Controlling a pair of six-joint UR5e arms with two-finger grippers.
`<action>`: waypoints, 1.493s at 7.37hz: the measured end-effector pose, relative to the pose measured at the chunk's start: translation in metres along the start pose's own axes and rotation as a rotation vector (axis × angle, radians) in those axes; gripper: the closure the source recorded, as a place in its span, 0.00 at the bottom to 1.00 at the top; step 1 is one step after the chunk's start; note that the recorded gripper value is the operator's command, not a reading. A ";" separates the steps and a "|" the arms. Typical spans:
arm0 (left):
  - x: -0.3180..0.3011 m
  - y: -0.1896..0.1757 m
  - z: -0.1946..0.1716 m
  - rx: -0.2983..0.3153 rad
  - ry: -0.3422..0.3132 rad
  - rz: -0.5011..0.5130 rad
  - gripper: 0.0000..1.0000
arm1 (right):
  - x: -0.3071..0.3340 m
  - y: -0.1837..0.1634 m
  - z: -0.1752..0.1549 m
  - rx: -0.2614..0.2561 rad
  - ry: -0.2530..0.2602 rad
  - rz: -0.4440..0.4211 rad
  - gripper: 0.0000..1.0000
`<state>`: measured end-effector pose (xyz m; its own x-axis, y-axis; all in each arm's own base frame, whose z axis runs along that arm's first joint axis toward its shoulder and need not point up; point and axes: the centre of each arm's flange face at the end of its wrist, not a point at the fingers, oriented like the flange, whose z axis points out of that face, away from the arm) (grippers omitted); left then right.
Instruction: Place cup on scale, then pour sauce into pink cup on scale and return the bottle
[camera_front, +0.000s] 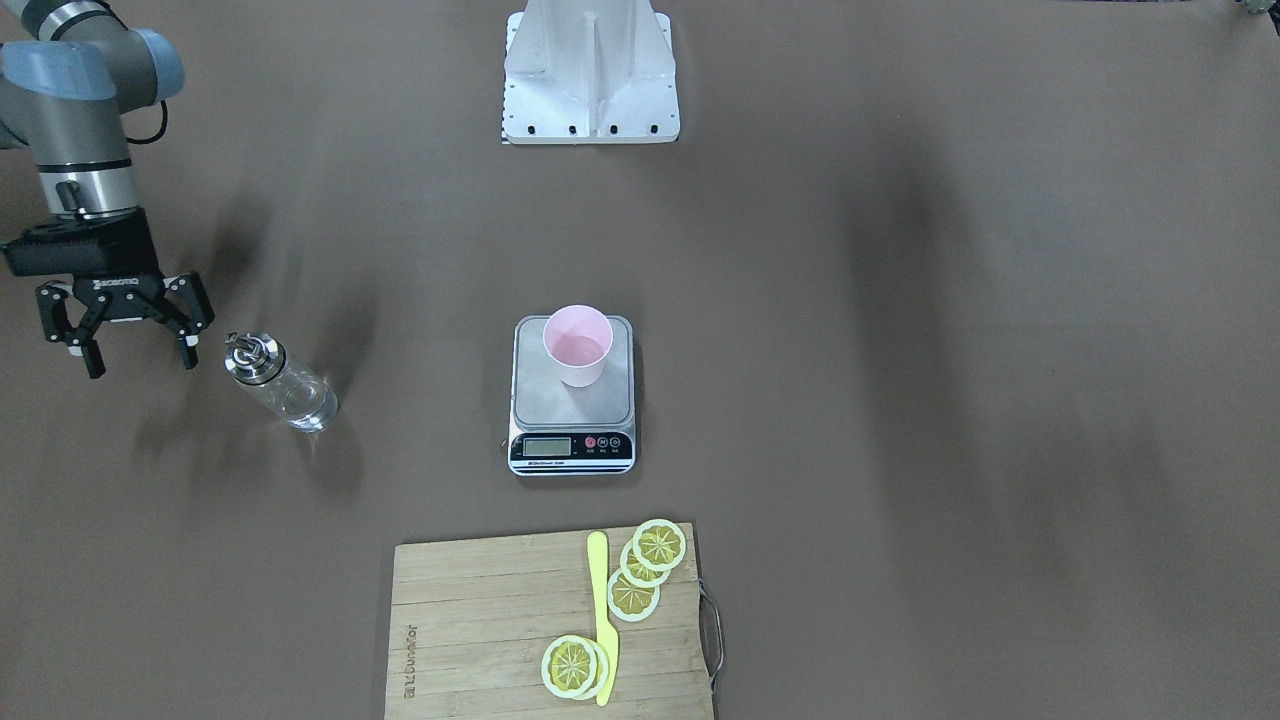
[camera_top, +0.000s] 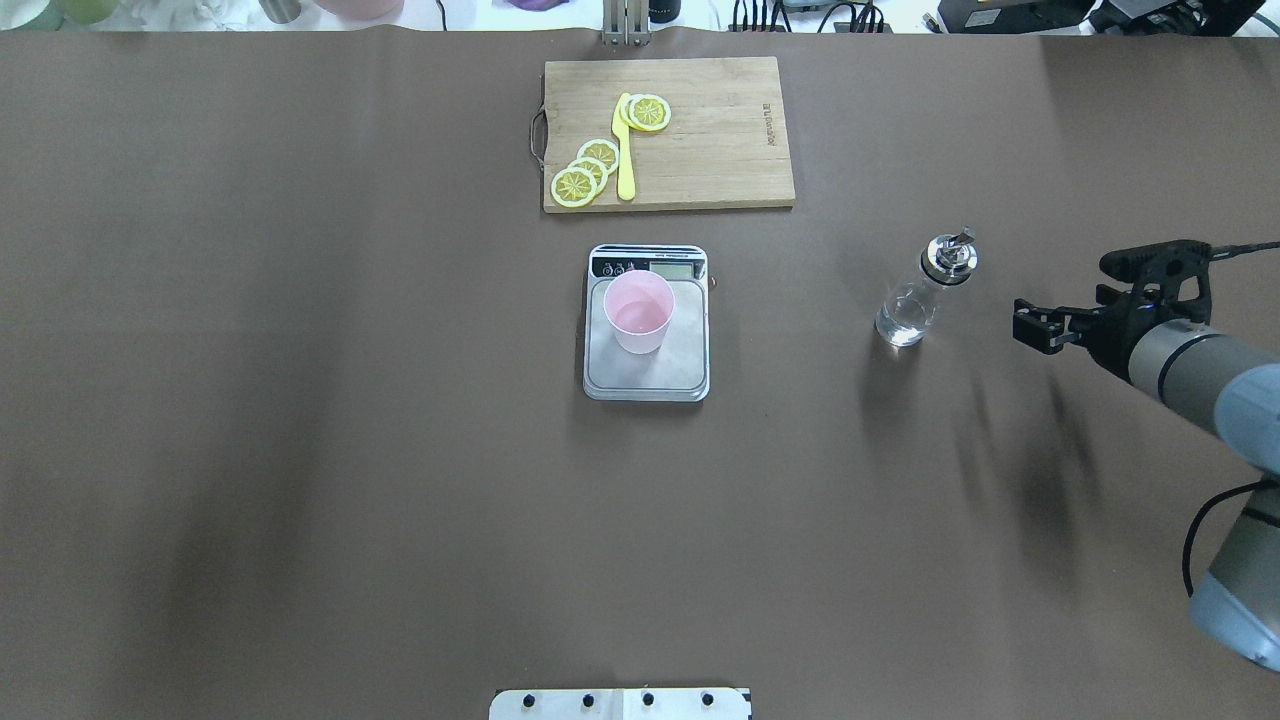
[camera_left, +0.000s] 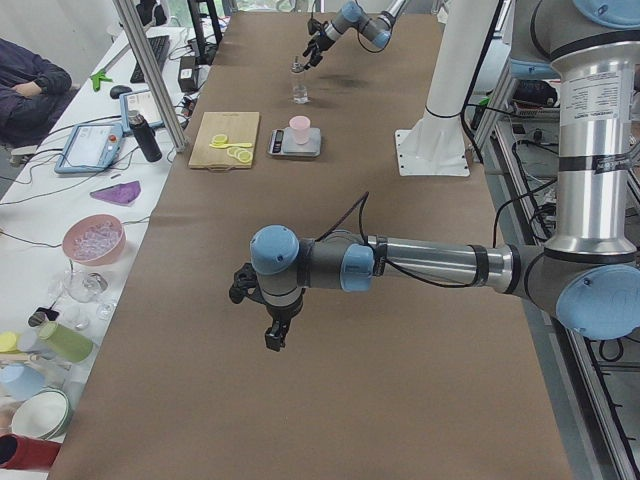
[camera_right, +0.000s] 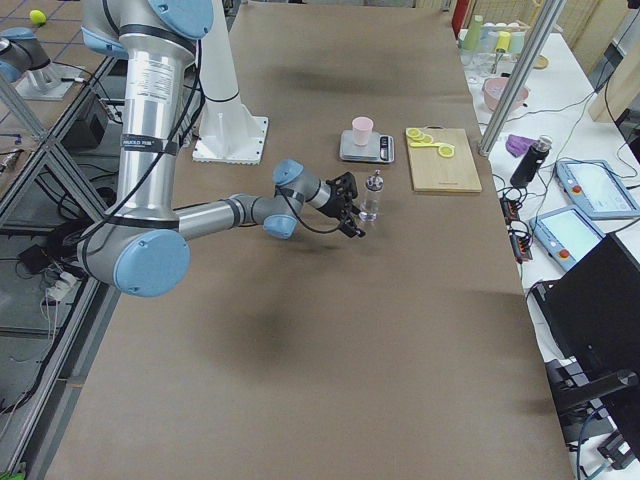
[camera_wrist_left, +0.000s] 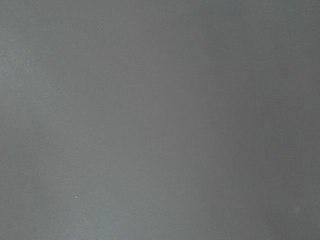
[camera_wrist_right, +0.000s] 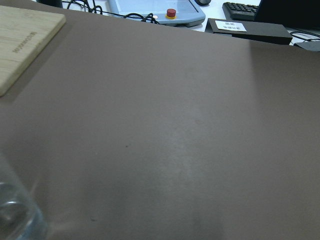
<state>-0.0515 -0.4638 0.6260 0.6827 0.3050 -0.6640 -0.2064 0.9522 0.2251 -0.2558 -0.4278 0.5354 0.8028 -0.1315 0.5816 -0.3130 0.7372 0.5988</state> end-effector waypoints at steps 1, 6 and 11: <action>0.000 0.000 0.000 0.000 0.000 0.000 0.02 | 0.044 -0.016 0.011 -0.056 0.011 -0.020 0.00; 0.000 0.001 0.000 -0.001 0.000 -0.001 0.02 | 0.216 -0.114 0.030 -0.418 0.068 -0.072 0.00; -0.001 0.003 0.002 -0.004 0.001 -0.005 0.02 | 0.273 -0.133 -0.055 -0.746 -0.019 0.132 0.00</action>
<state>-0.0518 -0.4617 0.6288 0.6830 0.3001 -0.6660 -0.2058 0.9538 0.2187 0.0326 -0.5250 0.5846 0.7717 -0.0171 0.6358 0.0256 0.9997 -0.0042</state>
